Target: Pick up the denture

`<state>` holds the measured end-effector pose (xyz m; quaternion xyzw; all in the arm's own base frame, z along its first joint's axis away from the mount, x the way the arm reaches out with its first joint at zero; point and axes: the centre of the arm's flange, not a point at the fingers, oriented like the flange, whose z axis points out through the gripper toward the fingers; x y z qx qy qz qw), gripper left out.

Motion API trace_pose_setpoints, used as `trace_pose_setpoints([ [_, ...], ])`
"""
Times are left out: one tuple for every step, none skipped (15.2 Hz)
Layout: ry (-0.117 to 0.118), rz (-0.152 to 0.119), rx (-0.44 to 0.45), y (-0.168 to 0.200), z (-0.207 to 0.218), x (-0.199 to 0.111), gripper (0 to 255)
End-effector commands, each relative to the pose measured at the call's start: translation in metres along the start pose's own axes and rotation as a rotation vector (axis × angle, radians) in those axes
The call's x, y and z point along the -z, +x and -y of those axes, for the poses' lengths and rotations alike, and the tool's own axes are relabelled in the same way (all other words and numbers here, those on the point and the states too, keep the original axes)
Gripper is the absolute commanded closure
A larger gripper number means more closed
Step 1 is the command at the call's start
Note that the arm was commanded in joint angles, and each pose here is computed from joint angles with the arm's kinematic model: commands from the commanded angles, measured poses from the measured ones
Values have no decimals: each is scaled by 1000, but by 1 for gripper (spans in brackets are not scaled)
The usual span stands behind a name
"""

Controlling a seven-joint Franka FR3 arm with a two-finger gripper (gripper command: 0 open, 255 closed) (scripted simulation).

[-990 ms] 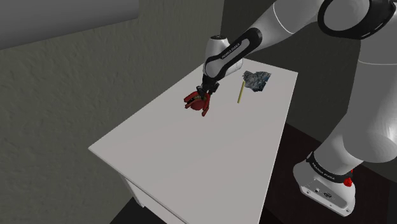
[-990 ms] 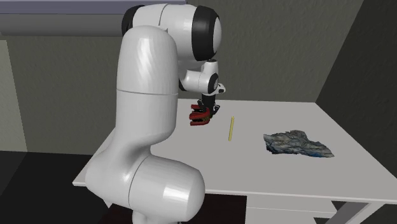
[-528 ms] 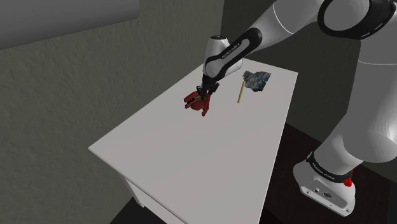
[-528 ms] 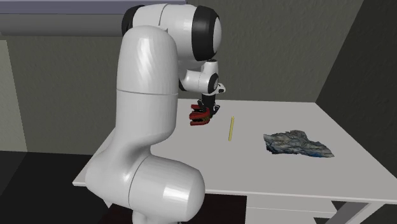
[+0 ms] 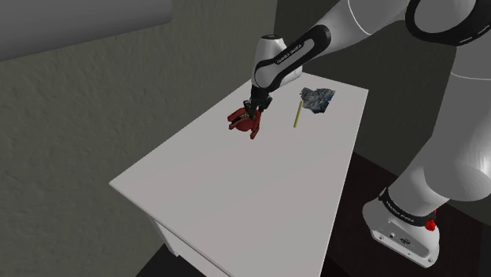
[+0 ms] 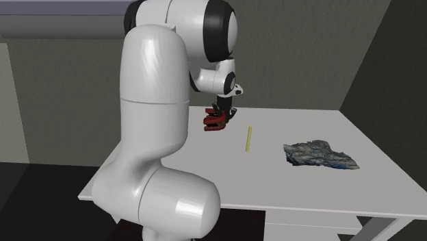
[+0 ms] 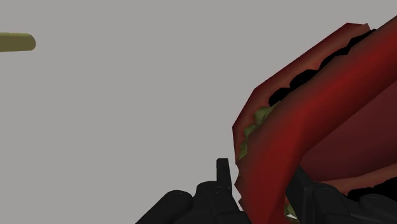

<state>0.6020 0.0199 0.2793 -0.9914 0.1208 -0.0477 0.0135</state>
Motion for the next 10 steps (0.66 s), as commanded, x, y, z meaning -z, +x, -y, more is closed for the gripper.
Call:
trace_pose_setpoints([
  [0,-1,0,2,1,11,255],
  [0,-1,0,2,1,17,255],
  [0,-1,0,2,1,22,255],
  [0,-1,0,3,2,27,255],
  [0,-1,0,3,2,32,255],
  [0,-1,0,4,2,38,255],
  [0,-1,0,4,2,43,255],
  [0,-1,0,5,2,48,255],
  [0,-1,0,5,3,49,255],
  [0,-1,0,5,3,49,255],
])
